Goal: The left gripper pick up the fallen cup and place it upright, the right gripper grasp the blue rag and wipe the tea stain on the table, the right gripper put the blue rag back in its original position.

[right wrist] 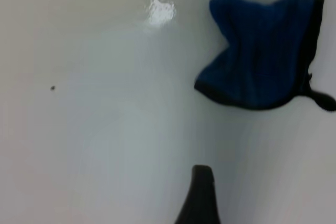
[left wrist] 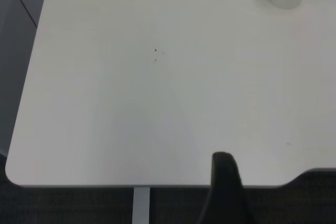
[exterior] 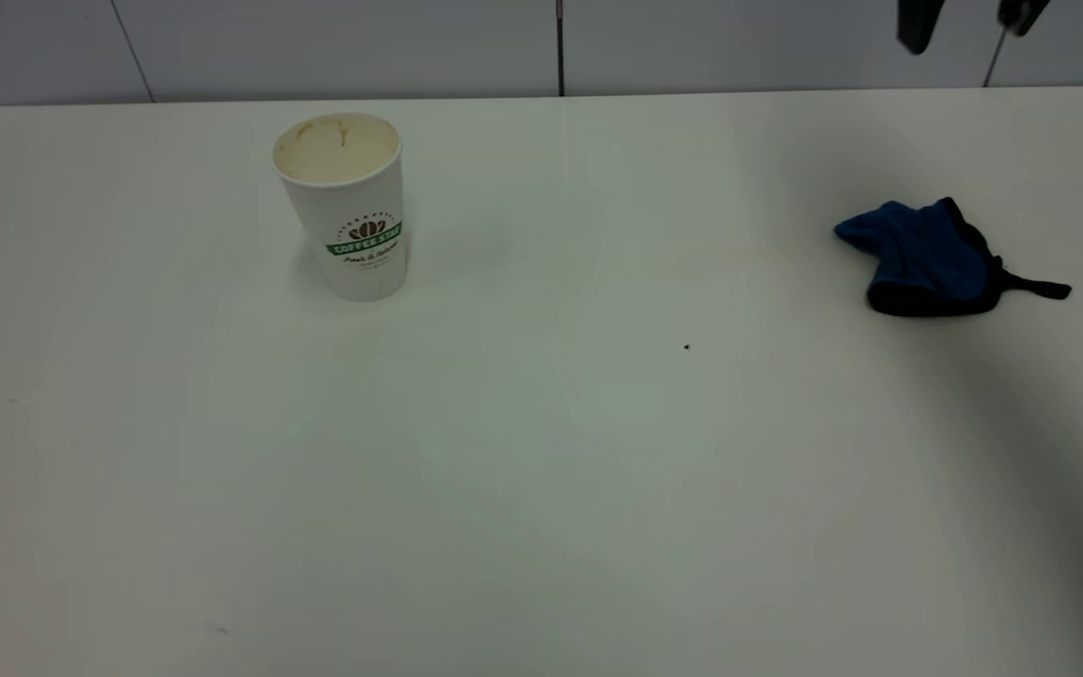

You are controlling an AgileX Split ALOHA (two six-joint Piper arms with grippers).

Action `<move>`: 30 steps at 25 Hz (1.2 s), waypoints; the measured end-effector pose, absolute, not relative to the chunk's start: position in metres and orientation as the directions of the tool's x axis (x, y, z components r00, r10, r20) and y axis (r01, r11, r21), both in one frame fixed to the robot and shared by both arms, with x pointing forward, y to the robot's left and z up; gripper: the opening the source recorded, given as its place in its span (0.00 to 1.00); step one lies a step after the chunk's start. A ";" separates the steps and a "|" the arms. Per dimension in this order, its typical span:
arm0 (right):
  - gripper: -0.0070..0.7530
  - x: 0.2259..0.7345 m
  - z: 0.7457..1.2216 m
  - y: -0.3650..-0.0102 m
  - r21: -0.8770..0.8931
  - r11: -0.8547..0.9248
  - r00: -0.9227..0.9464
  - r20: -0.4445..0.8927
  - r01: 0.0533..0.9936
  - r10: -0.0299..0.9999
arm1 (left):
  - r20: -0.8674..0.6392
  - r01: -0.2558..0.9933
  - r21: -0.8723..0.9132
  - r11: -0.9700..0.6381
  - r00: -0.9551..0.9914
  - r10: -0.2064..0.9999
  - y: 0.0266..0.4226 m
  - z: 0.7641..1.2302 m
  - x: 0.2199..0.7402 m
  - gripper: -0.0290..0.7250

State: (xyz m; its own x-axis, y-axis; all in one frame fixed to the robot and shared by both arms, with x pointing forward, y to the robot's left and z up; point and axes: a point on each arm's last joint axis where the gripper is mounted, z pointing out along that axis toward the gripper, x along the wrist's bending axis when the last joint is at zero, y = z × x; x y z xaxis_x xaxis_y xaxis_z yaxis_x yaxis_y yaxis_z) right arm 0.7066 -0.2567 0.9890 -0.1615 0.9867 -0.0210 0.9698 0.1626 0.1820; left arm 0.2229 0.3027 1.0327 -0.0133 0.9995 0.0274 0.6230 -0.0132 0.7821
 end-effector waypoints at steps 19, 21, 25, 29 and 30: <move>0.97 0.478 1.074 -0.270 0.184 0.086 -0.092 0.022 0.979 0.996 | 0.027 0.623 0.782 -0.013 -0.013 1.000 0.303 1.033 0.223 0.79; 0.97 0.461 1.070 -0.271 0.179 0.097 -0.105 0.034 0.979 0.994 | 0.027 0.623 0.782 -0.013 -0.013 1.000 0.303 1.033 0.223 0.79; 0.96 0.412 1.075 -0.275 0.247 0.099 -0.112 0.042 0.964 0.993 | 0.027 0.623 0.782 -0.013 -0.013 1.000 0.303 1.033 0.223 0.79; 0.96 0.354 1.084 -0.282 0.401 0.103 -0.127 0.034 0.910 0.991 | 0.027 0.623 0.782 -0.013 -0.013 1.000 0.303 1.033 0.223 0.79; 0.96 0.340 1.085 -0.284 0.437 0.100 -0.127 0.033 0.894 0.991 | 0.027 0.623 0.782 -0.013 -0.013 1.000 0.303 1.033 0.223 0.79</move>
State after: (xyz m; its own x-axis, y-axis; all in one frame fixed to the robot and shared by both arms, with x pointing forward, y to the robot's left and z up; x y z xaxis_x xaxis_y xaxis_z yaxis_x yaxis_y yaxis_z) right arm 0.3402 -0.2841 1.0849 -0.1272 0.9913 0.0333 0.8938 0.1000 0.4371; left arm 0.2229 0.3027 1.0327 -0.0133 0.9995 0.0274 0.6230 -0.0132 0.7821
